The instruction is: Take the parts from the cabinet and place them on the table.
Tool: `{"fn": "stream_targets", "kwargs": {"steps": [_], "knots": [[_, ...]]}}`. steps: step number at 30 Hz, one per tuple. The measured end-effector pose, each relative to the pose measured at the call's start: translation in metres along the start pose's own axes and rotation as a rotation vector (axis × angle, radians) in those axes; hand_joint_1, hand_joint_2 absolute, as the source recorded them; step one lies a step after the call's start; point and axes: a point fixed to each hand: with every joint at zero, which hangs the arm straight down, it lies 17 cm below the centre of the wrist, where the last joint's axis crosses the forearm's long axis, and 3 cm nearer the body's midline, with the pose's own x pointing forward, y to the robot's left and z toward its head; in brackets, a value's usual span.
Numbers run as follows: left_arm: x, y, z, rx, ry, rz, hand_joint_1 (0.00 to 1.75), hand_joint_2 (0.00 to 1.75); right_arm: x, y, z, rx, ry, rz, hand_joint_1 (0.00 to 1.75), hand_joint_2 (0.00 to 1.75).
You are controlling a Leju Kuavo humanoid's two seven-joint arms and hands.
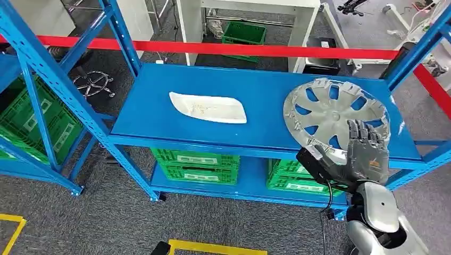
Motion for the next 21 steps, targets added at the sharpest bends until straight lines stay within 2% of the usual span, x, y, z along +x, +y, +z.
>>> {"fn": "stream_targets", "kwargs": {"steps": [21], "knots": [[-0.0046, -0.0011, 0.0003, 0.0, 0.007, -0.003, 0.0, 0.0, 0.0009, 0.0086, 0.0048, 0.021, -0.003, -0.009, 0.0, 0.0]]}}
